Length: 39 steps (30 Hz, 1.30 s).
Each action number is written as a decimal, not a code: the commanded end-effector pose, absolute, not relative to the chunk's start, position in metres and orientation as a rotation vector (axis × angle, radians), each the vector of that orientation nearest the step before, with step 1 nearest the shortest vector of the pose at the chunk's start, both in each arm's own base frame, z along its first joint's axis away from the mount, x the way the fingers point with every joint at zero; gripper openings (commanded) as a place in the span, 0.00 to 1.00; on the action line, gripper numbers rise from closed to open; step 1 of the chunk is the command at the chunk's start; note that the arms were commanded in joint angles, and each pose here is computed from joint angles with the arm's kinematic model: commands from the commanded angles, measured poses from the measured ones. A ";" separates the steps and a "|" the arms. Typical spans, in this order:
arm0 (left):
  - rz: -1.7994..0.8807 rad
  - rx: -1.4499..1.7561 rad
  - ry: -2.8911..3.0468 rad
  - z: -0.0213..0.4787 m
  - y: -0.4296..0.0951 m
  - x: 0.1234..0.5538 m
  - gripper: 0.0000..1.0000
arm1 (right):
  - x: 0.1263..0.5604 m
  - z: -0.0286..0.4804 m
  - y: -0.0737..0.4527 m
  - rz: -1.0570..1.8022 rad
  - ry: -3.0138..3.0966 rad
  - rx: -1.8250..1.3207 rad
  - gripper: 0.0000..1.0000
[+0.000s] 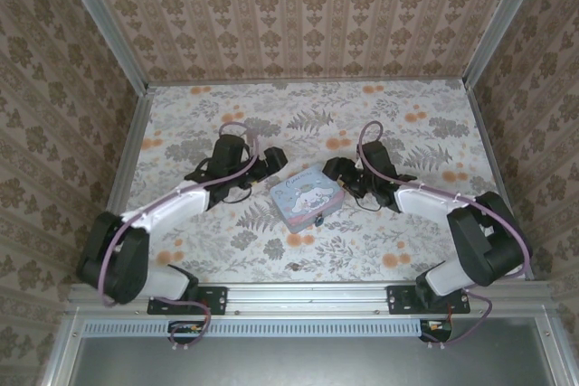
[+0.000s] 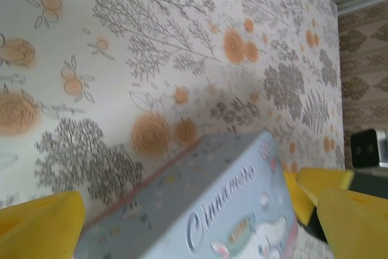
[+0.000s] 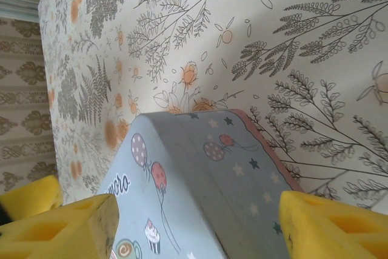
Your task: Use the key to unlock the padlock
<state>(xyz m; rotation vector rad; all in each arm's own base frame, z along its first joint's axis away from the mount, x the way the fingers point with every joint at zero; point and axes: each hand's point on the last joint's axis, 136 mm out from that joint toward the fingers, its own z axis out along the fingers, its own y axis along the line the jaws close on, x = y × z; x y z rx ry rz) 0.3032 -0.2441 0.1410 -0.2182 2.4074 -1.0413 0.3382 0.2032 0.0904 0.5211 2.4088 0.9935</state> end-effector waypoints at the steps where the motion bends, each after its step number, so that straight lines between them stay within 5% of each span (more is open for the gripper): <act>1: -0.973 -0.206 2.526 0.122 -0.239 0.264 1.00 | 0.328 0.087 0.192 0.907 2.443 0.455 0.72; 14: -1.042 -0.205 2.575 0.107 -0.277 0.226 1.00 | 0.320 0.085 0.201 0.961 2.464 0.386 0.72; 39: -1.132 -0.136 2.439 0.136 -0.290 0.315 1.00 | 0.319 0.088 0.215 1.098 2.411 0.473 0.68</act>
